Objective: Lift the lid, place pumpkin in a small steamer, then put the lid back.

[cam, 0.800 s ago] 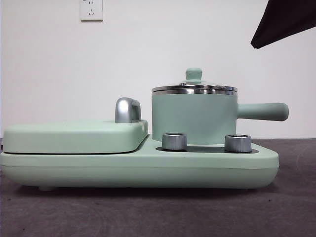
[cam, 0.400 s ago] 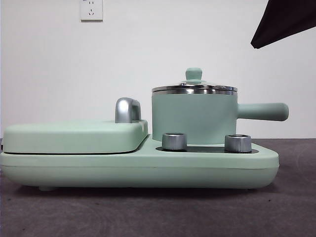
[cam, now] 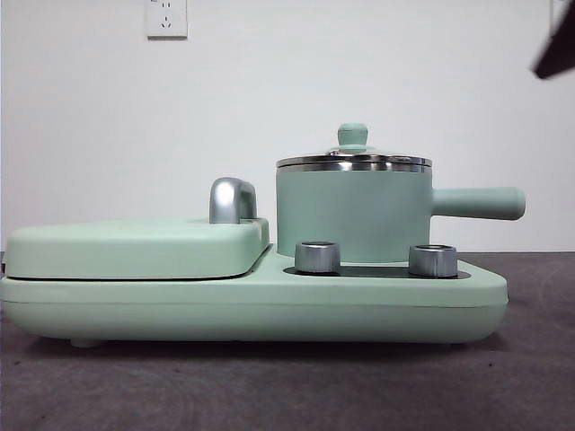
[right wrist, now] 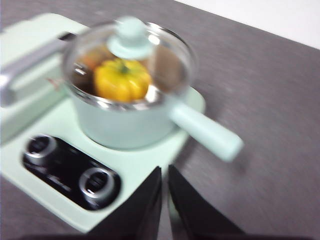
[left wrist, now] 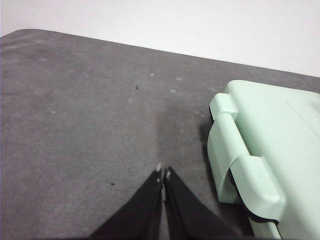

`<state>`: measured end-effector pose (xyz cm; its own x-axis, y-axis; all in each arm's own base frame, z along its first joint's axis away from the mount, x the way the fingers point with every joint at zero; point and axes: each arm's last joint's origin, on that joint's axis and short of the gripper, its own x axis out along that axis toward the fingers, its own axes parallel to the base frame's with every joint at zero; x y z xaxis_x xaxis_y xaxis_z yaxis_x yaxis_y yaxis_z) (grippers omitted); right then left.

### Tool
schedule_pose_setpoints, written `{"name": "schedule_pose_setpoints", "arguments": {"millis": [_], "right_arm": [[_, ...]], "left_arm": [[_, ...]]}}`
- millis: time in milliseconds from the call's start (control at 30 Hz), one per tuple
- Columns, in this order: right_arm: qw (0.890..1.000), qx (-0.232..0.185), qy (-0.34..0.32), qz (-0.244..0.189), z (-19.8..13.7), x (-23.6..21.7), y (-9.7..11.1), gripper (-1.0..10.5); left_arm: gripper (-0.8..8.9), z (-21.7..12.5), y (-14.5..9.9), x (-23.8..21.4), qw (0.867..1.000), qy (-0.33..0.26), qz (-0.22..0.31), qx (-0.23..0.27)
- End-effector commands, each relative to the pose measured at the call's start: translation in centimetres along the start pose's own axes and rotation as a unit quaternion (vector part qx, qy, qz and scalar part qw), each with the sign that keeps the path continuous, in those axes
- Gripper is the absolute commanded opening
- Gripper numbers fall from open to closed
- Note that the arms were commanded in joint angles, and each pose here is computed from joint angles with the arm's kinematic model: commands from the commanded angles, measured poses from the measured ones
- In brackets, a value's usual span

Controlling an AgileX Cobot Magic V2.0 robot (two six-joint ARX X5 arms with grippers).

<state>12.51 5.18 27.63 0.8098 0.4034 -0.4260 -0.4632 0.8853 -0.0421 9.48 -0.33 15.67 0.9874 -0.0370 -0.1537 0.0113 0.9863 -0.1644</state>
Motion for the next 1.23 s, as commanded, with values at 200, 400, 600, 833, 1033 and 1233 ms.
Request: {"name": "schedule_pose_setpoints", "arguments": {"millis": [200,400,600,833,1033,1233], "right_arm": [[0.998,0.013,-0.04,-0.056,-3.3,-1.7,-0.8,0.2],[0.987,0.014,-0.115,-0.108,-6.1,-2.0,-1.3,0.2],[0.978,0.023,-0.145,-0.145,-9.0,-1.0,-1.7,0.2],[0.972,0.03,-0.152,-0.177,-11.0,-0.4,-2.2,0.2],[0.966,0.04,-0.171,-0.191,-12.3,0.4,-2.5,0.2],[0.965,0.045,-0.173,-0.191,-12.7,0.7,-2.5,0.2]], "left_arm": [[0.07,-0.6,0.1,0.2,1.0,0.009,0.001,0.008],[0.07,-0.6,0.1,0.2,1.0,0.008,0.001,0.008],[0.07,-0.6,0.1,0.2,1.0,0.009,0.001,0.008],[0.07,-0.6,0.1,0.2,1.0,0.009,0.001,0.008],[0.07,-0.6,0.1,0.2,1.0,0.009,0.001,0.008],[0.07,-0.6,0.1,0.2,1.0,0.008,0.001,0.008]]}}
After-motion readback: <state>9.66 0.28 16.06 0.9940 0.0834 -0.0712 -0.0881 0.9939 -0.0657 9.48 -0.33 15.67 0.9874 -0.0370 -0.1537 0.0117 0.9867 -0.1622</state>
